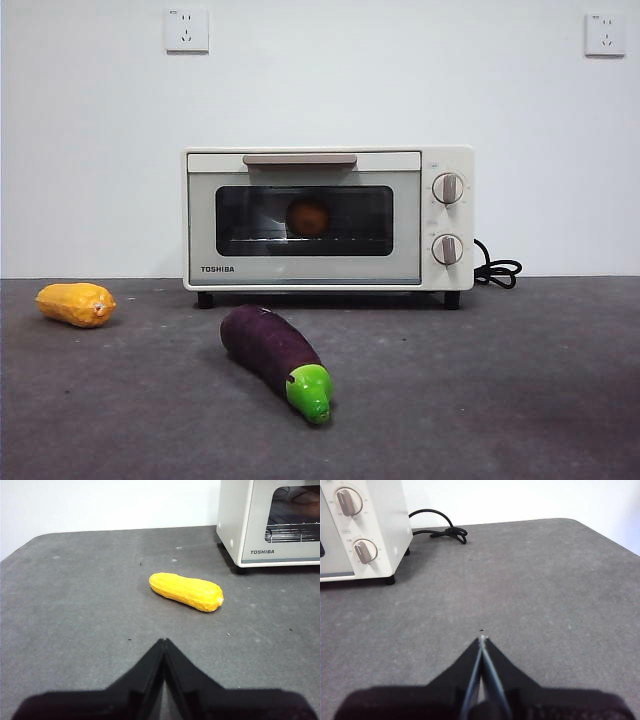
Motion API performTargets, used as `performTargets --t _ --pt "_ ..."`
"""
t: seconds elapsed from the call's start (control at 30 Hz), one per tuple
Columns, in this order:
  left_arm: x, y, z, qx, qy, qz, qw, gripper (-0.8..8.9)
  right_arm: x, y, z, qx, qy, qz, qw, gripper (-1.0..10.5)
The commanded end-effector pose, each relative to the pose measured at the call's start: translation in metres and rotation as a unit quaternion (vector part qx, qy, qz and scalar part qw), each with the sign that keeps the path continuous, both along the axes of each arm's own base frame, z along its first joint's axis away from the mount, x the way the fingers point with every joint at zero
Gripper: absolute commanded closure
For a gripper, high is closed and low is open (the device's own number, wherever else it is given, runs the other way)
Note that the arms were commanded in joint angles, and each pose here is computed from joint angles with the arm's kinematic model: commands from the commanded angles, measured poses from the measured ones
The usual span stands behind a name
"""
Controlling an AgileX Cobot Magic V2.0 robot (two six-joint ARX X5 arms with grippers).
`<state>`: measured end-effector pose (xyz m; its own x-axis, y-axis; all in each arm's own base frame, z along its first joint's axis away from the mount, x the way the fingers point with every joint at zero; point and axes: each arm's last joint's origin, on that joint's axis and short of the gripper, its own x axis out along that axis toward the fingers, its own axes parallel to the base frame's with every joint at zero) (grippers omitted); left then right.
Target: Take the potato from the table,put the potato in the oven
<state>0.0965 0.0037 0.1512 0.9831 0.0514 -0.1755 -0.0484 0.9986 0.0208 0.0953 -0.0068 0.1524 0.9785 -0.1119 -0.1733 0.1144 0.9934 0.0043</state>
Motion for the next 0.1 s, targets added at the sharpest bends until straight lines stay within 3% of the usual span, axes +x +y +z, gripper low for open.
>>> performTargets --t 0.03,0.1 --pt "0.0005 0.0003 -0.0025 0.004 0.001 0.001 1.000 8.17 0.0003 0.0000 -0.0025 0.005 0.001 -0.001 1.000 9.5" --pt "0.0005 0.0003 -0.0024 0.004 0.001 0.001 1.000 8.17 0.0003 0.0000 -0.0025 0.005 0.001 -0.001 1.000 9.5"
